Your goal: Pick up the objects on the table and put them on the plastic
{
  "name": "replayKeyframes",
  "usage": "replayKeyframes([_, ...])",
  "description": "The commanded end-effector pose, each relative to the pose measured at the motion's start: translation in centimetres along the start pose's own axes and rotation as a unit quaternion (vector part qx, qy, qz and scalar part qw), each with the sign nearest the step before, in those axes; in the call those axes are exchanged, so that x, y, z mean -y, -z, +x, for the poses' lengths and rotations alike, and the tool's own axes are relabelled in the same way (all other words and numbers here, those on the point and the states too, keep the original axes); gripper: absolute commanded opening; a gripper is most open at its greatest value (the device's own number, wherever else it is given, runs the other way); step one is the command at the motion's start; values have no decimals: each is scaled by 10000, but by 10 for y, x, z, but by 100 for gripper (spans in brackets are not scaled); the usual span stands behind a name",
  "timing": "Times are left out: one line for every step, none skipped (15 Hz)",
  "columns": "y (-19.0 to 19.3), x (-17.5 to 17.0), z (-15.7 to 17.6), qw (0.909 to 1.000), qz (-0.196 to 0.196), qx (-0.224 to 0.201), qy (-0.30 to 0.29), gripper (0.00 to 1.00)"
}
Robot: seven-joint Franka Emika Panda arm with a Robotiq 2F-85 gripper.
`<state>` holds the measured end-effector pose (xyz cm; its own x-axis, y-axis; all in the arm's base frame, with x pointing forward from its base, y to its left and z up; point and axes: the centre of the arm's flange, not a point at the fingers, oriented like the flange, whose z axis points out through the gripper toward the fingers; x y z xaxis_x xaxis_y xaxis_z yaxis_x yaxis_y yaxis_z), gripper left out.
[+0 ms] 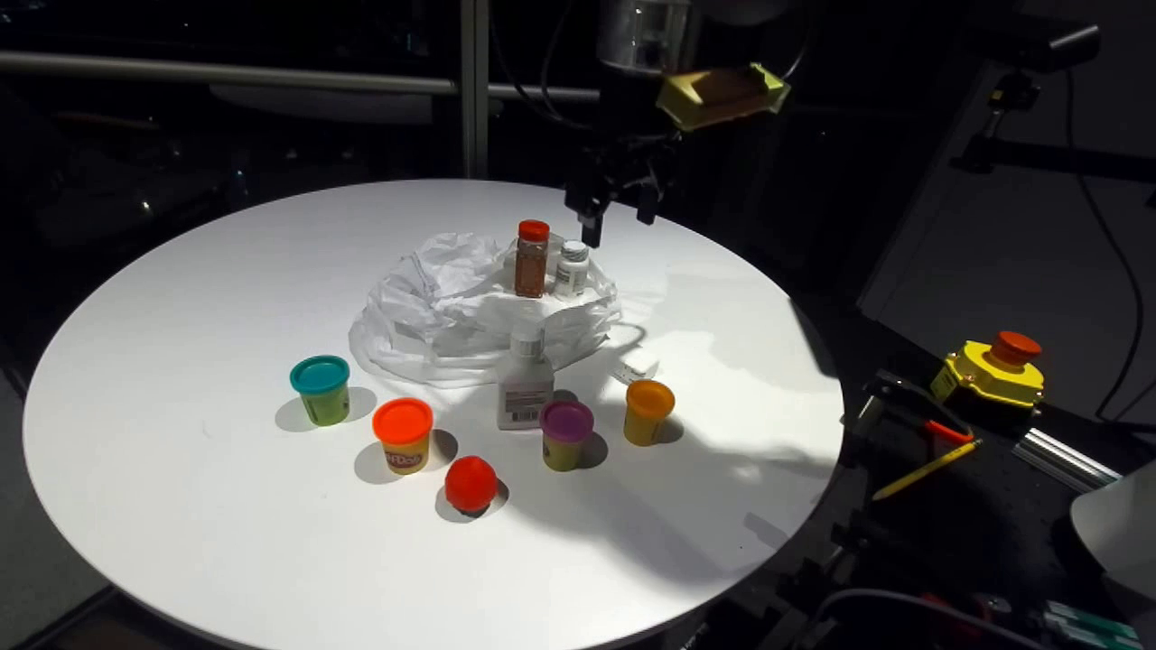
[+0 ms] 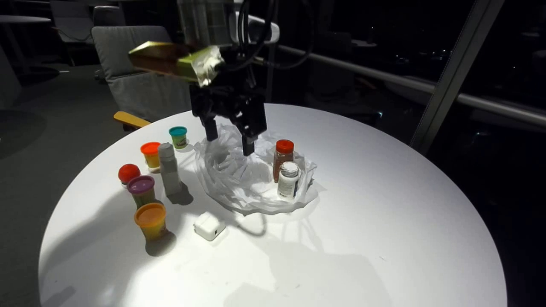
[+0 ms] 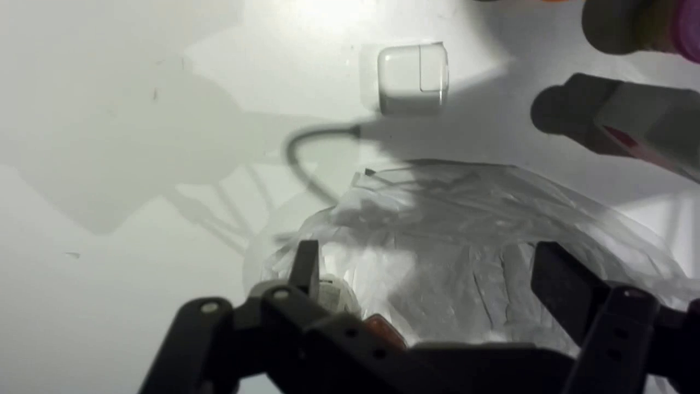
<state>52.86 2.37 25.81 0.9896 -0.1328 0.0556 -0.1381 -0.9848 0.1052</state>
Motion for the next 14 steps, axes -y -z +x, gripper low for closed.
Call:
replayKeyframes([-37,-23,-32,9980,322,-103,539,100])
replayKeyframes([-46,-26,-37,9970,454,-65,630,100])
replayKeyframes([-54,-28,-39,9959,588,-36,690,100])
replayKeyframes([-61,-30,-40,9947,711,-6,738,100])
replayKeyframes([-65,-29,-43,9931,851,51,801,100])
replayKeyframes([-70,-28,-42,9920,945,85,836,100])
replayKeyframes([-73,-24,-43,9905,1052,133,871,100])
replayKeyframes([-77,-22,-42,9896,1116,169,897,100])
replayKeyframes([-82,-20,-42,9891,1140,218,908,100])
replayKeyframes([-87,-19,-42,9891,1136,245,909,100])
replayKeyframes([-97,-20,-42,9903,1042,318,865,100])
replayKeyframes([-103,-19,-43,9902,1027,393,861,100])
replayKeyframes([-110,-19,-44,9901,1019,455,850,100])
replayKeyframes([-117,-18,-44,9903,998,493,836,100])
